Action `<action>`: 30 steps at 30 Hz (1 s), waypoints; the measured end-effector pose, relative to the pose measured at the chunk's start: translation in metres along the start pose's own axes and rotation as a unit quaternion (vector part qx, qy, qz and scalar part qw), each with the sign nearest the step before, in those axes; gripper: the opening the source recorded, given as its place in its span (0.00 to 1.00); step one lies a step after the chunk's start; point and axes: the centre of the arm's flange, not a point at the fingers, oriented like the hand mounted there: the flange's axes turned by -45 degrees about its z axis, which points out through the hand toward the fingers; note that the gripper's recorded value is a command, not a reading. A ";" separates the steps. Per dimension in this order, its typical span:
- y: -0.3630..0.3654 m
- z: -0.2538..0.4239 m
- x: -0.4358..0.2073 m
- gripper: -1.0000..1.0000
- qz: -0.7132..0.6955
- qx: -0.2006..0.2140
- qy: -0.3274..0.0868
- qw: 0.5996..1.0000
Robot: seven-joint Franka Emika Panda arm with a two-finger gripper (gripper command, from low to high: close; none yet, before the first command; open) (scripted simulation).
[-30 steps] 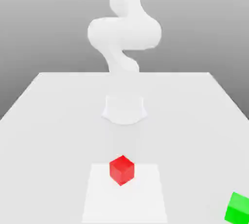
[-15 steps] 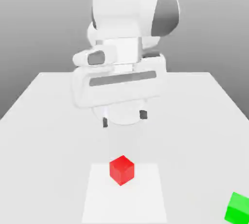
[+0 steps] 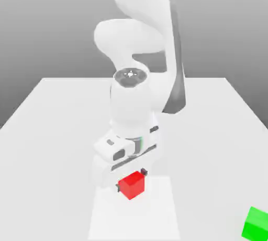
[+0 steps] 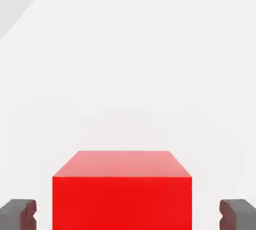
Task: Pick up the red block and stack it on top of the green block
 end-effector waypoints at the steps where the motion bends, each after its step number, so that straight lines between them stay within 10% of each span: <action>1: 0.000 0.000 0.000 0.00 0.000 0.000 0.000 1.000; 16: -0.001 -0.063 0.006 0.00 -0.005 -0.001 -0.002 1.000; 30: -0.089 -0.095 0.221 0.00 -0.151 -0.016 -0.008 0.988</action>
